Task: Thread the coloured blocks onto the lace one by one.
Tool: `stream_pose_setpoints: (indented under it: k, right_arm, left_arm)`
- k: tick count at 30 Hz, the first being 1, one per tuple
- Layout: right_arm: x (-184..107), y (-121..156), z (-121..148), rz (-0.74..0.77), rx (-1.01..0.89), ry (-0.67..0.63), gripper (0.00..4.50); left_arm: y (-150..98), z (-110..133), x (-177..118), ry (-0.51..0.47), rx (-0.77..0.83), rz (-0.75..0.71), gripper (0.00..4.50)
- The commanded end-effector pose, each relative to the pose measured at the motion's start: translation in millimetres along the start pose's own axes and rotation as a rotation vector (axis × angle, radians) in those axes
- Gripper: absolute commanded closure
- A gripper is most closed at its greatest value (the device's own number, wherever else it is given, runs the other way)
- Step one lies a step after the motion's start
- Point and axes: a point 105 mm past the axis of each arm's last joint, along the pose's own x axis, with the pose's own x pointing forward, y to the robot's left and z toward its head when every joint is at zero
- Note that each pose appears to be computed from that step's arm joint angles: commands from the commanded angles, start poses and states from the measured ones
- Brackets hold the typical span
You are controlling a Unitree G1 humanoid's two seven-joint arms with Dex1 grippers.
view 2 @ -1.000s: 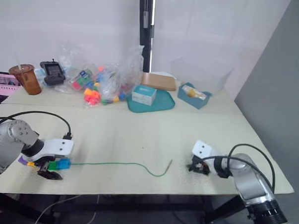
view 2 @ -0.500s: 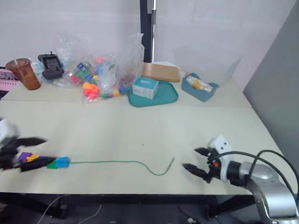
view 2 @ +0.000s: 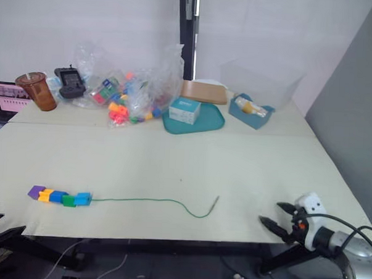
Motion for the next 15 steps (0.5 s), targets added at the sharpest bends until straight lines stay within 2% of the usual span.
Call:
stream_pose_setpoints:
  k: [1, 15]
  right_arm:
    - [-5.9, -6.7, 6.9, -0.016, -0.039, -0.018, 0.09]
    - [0.8, -7.0, 7.5, 0.004, -0.051, -0.015, 0.09]
  left_arm:
    - [1.8, 2.7, 1.3, -0.024, 0.021, 0.016, 0.00]
    - [5.0, -1.2, 7.3, -0.009, 0.010, 0.017, 0.00]
